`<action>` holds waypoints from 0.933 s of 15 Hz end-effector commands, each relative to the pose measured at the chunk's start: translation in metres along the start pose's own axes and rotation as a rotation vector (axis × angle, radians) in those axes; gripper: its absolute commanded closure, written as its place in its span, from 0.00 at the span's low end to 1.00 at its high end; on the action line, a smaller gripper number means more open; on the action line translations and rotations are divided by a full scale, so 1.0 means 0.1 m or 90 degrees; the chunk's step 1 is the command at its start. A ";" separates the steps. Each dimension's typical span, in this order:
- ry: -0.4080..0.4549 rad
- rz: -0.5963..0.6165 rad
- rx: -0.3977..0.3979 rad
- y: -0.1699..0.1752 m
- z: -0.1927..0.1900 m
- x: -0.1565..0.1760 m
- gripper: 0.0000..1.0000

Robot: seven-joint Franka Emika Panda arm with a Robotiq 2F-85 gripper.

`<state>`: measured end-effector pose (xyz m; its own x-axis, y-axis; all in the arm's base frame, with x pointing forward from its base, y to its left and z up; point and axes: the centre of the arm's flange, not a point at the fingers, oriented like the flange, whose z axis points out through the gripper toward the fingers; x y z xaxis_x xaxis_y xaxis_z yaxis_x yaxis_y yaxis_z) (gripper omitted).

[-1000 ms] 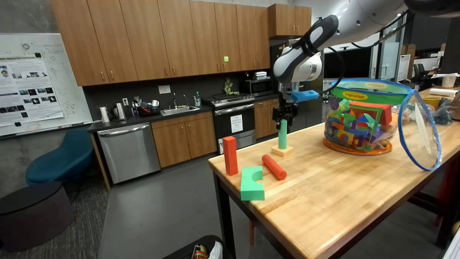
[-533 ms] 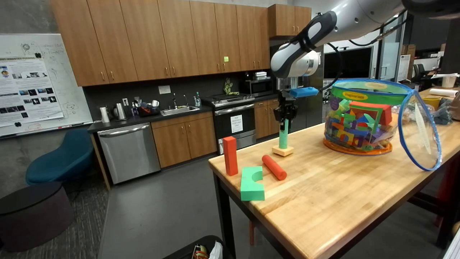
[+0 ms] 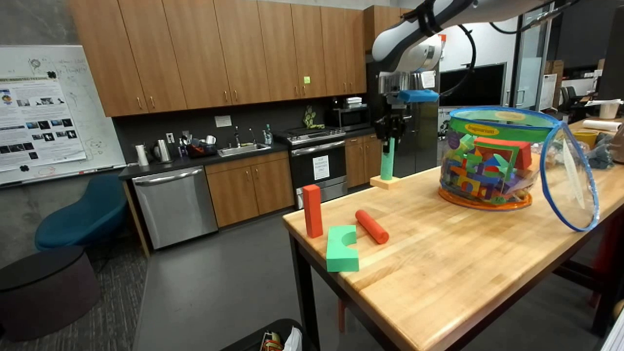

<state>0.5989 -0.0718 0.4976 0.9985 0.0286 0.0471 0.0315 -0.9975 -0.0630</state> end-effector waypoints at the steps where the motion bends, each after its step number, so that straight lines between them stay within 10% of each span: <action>1: 0.009 0.005 0.019 0.03 -0.38 -0.25 0.85; 14: -0.022 0.035 0.193 -0.02 0.14 -0.48 0.85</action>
<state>0.5628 -0.0720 0.5026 0.9997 -0.0259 0.0006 -0.0245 -0.9542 -0.2982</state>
